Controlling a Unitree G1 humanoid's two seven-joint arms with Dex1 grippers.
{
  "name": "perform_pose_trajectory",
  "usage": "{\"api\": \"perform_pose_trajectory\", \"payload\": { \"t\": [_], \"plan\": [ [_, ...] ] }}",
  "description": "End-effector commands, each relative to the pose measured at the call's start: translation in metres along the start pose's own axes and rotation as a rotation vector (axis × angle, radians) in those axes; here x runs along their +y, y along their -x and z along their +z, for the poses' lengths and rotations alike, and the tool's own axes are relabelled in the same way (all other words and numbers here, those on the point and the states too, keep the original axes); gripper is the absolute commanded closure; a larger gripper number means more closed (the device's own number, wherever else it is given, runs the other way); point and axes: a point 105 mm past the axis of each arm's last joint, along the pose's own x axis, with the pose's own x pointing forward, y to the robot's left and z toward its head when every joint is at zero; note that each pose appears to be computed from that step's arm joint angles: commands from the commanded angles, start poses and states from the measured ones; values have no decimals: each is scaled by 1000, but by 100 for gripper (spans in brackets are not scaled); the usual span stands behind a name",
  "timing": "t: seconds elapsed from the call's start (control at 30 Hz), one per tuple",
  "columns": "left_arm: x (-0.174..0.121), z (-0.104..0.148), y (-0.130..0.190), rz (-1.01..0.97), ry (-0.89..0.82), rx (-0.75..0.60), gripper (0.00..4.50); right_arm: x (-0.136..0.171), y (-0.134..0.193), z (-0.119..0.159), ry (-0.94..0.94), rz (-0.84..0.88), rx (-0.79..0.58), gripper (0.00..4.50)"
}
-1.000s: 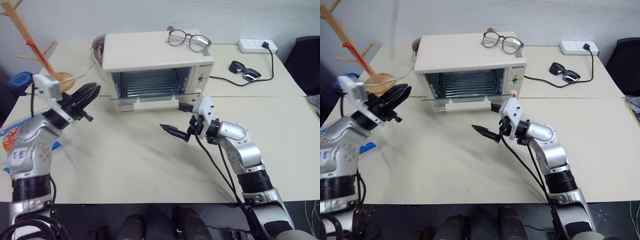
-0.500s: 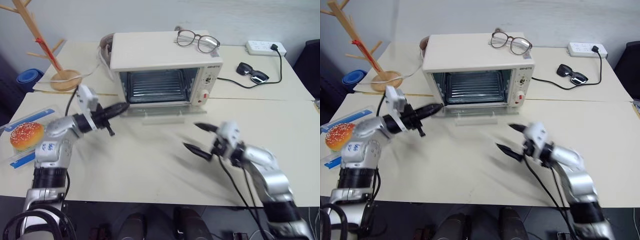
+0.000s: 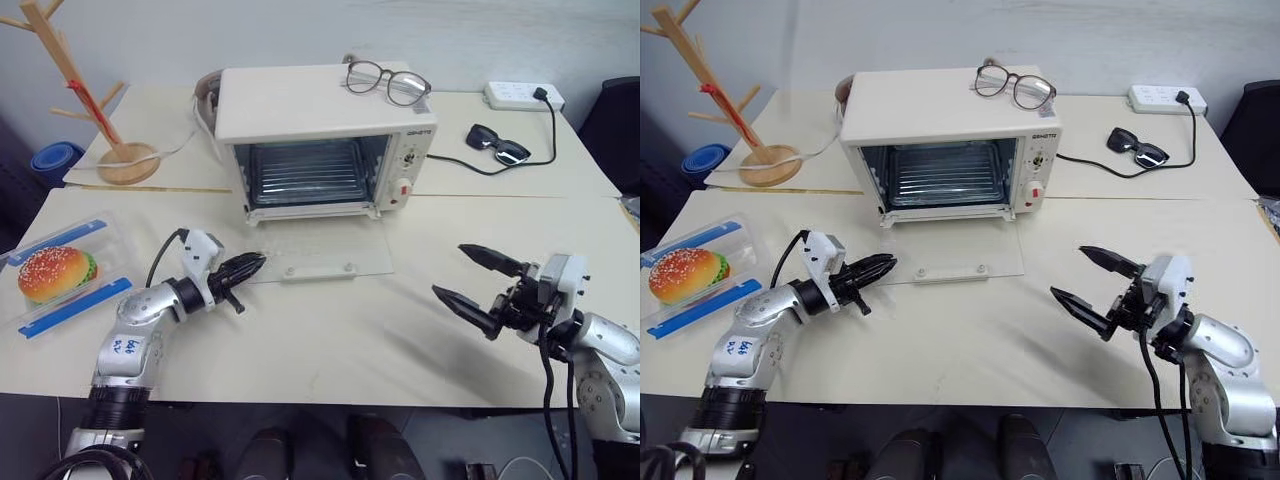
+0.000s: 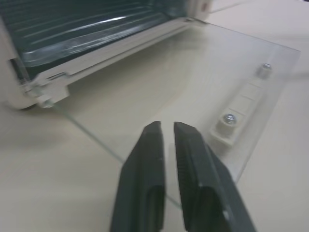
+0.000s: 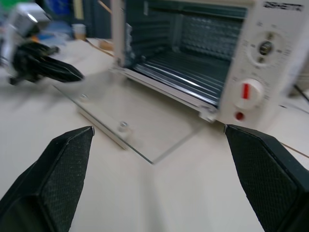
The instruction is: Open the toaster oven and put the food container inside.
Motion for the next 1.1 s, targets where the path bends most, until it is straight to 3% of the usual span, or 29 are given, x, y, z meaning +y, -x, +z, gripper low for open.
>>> {"api": "perform_pose_trajectory", "payload": {
  "t": [0.03, 0.13, 0.27, 0.37, 0.6, 0.73, 0.9, 1.1],
  "plan": [
    [9, 35, 35, 127, 9, -173, 295, 8, -18, 15, 35, 97, -97, 0],
    [12, 46, 90, 255, 32, -239, 203, 18, -33, 20, 42, 184, -158, 0],
    [10, 52, 164, 457, 63, -233, 81, 30, -52, 30, 28, 280, -239, 0],
    [15, 38, 233, 690, 115, -172, 1, 42, -63, 37, 47, 366, -284, 0],
    [34, 20, 319, 1079, 218, -178, 1, 50, -73, 39, 55, 429, -334, 0],
    [62, 15, 330, 1170, 279, -111, 1, 57, -74, 41, 87, 458, -337, 0],
    [104, 38, 327, 1164, 342, -98, 1, 56, -74, 36, 89, 450, -314, 0],
    [132, 20, 332, 1150, 498, 211, 1, 57, -75, 33, 90, 430, -300, 0]
  ]
}}
